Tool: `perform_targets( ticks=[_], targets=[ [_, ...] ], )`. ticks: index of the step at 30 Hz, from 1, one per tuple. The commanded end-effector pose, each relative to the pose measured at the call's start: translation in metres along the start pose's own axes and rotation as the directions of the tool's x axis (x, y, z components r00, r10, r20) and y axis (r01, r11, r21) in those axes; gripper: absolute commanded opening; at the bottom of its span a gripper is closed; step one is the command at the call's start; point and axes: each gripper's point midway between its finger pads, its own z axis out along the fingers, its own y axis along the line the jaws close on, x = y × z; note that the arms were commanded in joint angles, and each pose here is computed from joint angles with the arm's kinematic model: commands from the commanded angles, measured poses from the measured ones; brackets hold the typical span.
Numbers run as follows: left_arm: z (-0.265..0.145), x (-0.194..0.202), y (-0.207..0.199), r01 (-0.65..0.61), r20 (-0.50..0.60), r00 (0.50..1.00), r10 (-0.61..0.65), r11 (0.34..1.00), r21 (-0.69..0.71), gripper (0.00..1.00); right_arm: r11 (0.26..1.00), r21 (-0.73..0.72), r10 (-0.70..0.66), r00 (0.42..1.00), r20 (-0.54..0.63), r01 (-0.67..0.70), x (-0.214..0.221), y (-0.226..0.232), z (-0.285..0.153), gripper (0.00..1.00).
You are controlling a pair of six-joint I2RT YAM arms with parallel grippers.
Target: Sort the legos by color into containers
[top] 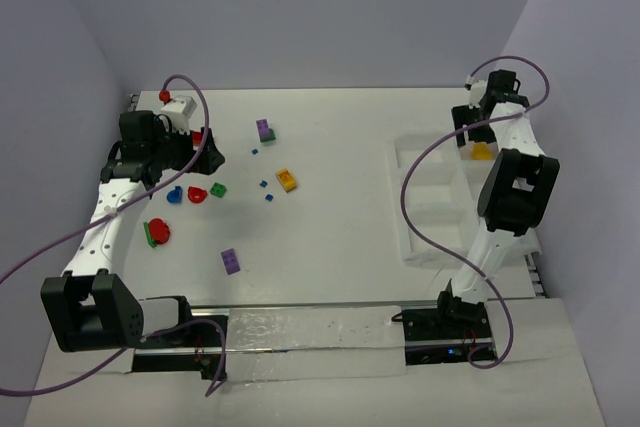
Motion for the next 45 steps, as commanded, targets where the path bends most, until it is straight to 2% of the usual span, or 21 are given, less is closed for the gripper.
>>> perform_targets(
  ticks=[1,3,4,6,7,10,12,15,18,22,29,40,45],
  targets=[
    [-0.002,-0.015,0.000,-0.041,0.049,0.998,0.041,0.999,-0.008,0.99,1.000,-0.004,0.020,0.988,0.151,-0.020,-0.044,0.006,-0.067,0.84],
    [-0.003,-0.015,0.001,-0.041,0.052,0.998,0.041,0.999,-0.013,0.99,0.999,-0.035,0.018,0.980,0.199,-0.011,-0.058,0.033,-0.092,0.84],
    [-0.003,-0.017,0.001,-0.038,0.061,0.997,0.039,0.999,-0.018,0.99,0.998,-0.067,0.004,0.970,0.241,0.013,-0.067,0.063,-0.113,0.85],
    [-0.005,-0.019,0.002,-0.031,0.074,0.997,0.033,0.999,-0.033,0.99,0.988,-0.145,-0.023,0.967,0.255,0.062,-0.070,0.122,-0.122,0.85],
    [-0.006,-0.020,0.002,-0.028,0.080,0.996,0.031,0.999,-0.037,0.99,0.987,-0.149,-0.025,0.962,0.270,0.067,-0.073,0.126,-0.127,0.85],
    [-0.008,-0.024,0.002,-0.023,0.094,0.995,0.027,0.999,-0.040,0.99,0.938,-0.298,-0.099,0.960,0.263,0.179,-0.062,0.243,-0.139,0.85],
    [-0.009,-0.024,0.001,-0.018,0.093,0.995,0.021,0.999,-0.040,0.99,0.920,-0.333,-0.128,0.961,0.245,0.207,-0.053,0.277,-0.136,0.85],
    [-0.009,-0.022,0.002,-0.016,0.088,0.996,0.020,0.999,-0.042,0.99,0.877,-0.395,-0.198,0.954,0.223,0.274,-0.034,0.353,-0.135,0.86],
    [-0.009,-0.022,0.002,-0.013,0.088,0.996,0.017,0.999,-0.044,0.99,0.854,-0.432,-0.237,0.956,0.174,0.290,-0.020,0.399,-0.122,0.86],
    [-0.010,-0.021,0.001,-0.007,0.088,0.996,0.011,0.999,-0.044,0.99,0.814,-0.466,-0.302,0.938,0.171,0.347,-0.010,0.456,-0.119,0.87],
    [-0.009,-0.019,-0.001,-0.002,0.080,0.997,0.005,1.000,-0.030,0.99,0.792,-0.473,-0.377,0.918,0.119,0.386,0.006,0.497,-0.082,0.86],
    [-0.007,-0.017,-0.001,0.003,0.073,0.997,-0.001,1.000,-0.025,0.99,0.795,-0.457,-0.401,0.911,0.100,0.400,0.009,0.514,-0.038,0.82],
    [-0.004,-0.014,0.000,0.006,0.065,0.998,-0.004,1.000,-0.023,0.99,0.793,-0.465,-0.388,0.915,0.112,0.393,0.003,0.522,-0.033,0.74]
  ],
)
